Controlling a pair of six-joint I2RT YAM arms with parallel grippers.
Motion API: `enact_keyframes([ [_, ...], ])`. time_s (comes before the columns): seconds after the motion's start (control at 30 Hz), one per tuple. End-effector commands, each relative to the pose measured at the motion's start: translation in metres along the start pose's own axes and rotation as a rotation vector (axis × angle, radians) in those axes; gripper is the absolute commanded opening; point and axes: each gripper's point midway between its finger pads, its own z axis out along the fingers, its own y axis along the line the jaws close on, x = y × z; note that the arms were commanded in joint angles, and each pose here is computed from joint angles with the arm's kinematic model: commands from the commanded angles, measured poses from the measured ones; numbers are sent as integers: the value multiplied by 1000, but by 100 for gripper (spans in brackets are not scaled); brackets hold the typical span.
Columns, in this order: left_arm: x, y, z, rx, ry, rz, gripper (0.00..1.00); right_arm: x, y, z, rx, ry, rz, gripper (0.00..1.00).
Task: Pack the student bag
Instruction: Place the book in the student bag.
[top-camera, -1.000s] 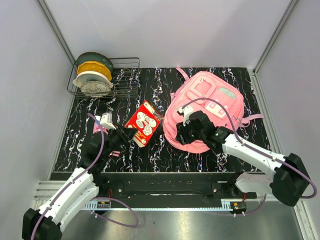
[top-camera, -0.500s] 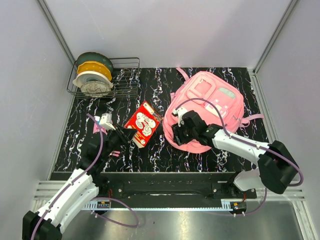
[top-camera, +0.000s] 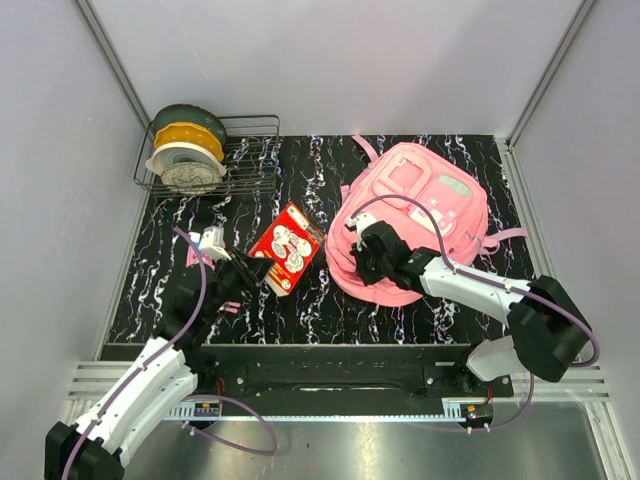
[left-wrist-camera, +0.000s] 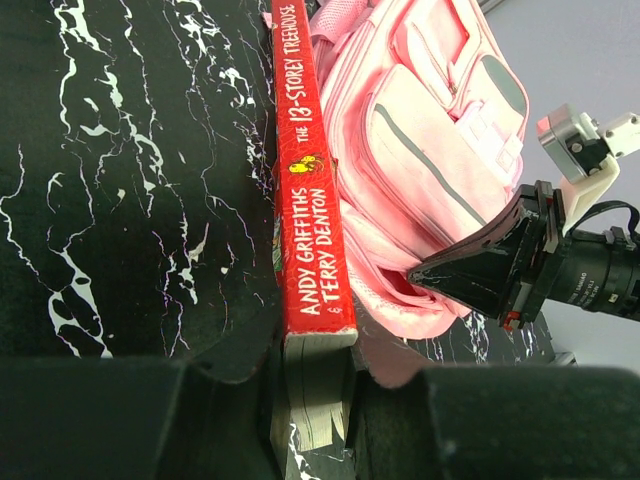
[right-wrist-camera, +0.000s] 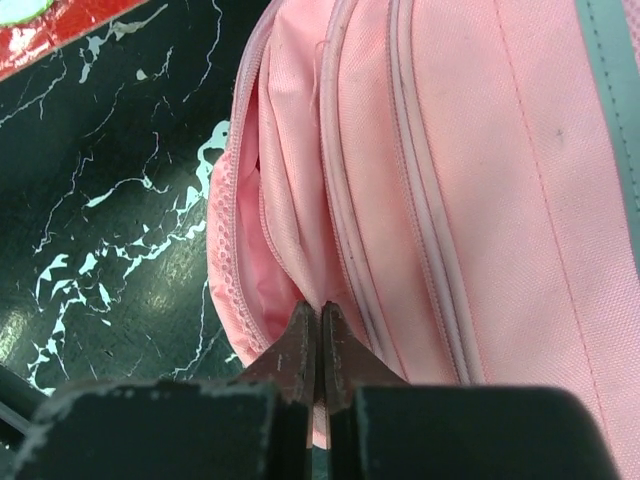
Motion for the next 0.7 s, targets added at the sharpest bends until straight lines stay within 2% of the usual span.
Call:
enact_keyframes([
  [0.0,-40,-41,-3,131,-105,29,0,-35,1,-12,10,-108,18,0],
  [0.07,-44,-49,-7,152,-113,34,0,-51,-1,-26,25,-160,33,0],
  [0.17,-67,-72,-24,221,-181,30,0,-73,-30,-51,184,-251,104,0],
  [0.23,-75,-85,-33,255,-195,32,0,-88,-49,-70,231,-321,164,0],
  [0.37,-78,-112,-44,349,-142,29,0,-123,-54,-102,208,-433,222,0],
  [0.57,-75,-148,-60,562,-107,-101,0,-161,-65,-136,272,-527,273,0],
  [0.67,-63,-145,-52,536,-22,-121,0,-177,-69,-155,294,-586,294,0],
])
